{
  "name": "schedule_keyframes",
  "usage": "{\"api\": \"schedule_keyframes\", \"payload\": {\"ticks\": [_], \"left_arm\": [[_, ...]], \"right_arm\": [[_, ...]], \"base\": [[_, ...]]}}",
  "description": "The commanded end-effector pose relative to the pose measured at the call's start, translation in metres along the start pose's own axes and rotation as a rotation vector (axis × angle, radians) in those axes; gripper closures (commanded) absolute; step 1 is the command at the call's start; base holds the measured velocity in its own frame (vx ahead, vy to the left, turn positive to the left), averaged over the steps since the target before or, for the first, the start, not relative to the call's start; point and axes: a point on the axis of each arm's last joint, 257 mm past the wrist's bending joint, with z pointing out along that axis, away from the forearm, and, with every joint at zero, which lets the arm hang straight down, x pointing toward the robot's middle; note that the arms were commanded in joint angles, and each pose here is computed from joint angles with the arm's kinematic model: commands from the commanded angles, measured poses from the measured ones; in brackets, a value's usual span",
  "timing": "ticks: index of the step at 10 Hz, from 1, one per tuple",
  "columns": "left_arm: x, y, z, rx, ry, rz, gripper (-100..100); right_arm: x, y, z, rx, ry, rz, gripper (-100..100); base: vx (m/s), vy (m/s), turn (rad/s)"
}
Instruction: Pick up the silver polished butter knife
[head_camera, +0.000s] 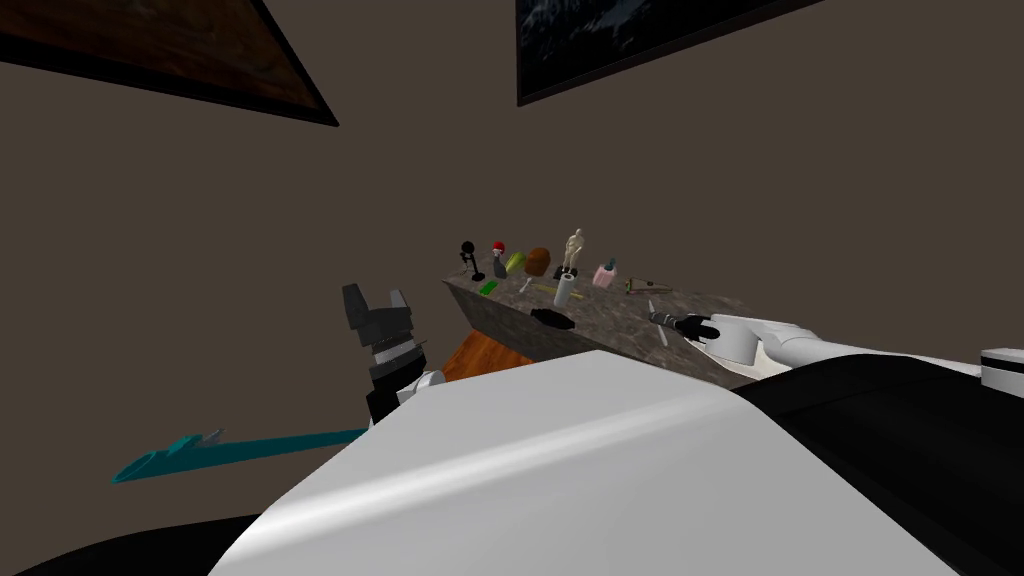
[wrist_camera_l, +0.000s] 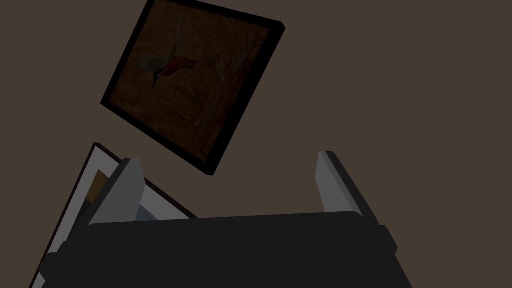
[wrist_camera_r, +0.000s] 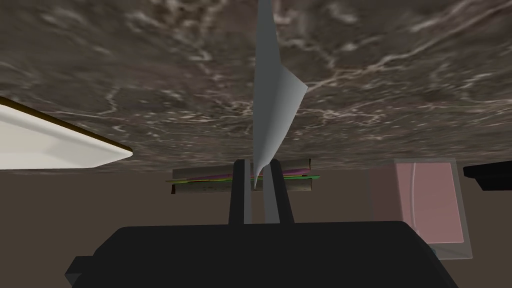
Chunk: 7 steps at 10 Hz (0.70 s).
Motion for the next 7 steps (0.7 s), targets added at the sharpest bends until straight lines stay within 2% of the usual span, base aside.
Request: {"api": "schedule_keyframes", "payload": {"ticks": [1, 2, 4, 5, 6, 7], "left_arm": [[0.000, 0.000, 0.000, 0.000, 0.000, 0.000, 0], [0.000, 0.000, 0.000, 0.000, 0.000, 0.000, 0], [0.000, 0.000, 0.000, 0.000, 0.000, 0.000, 0], [0.000, 0.000, 0.000, 0.000, 0.000, 0.000, 0], [0.000, 0.000, 0.000, 0.000, 0.000, 0.000, 0], [0.000, 0.000, 0.000, 0.000, 0.000, 0.000, 0]], "right_arm": [[0.002, 0.011, -0.001, -0.021, 0.006, 0.000, 100], [0.000, 0.007, -0.004, 0.012, 0.014, -0.016, 100], [0.007, 0.031, -0.005, -0.023, 0.028, -0.017, 100], [0.009, 0.036, -0.005, -0.033, 0.030, -0.017, 100], [0.008, 0.030, -0.005, -0.022, 0.029, -0.019, 100], [0.008, 0.031, -0.005, -0.024, 0.030, -0.017, 0]], "base": [[-0.005, -0.005, 0.021], [-0.006, -0.025, -0.119], [-0.007, -0.026, -0.102], [-0.005, -0.005, 0.026], [-0.001, 0.000, 0.012], [0.000, 0.000, 0.000]]}}
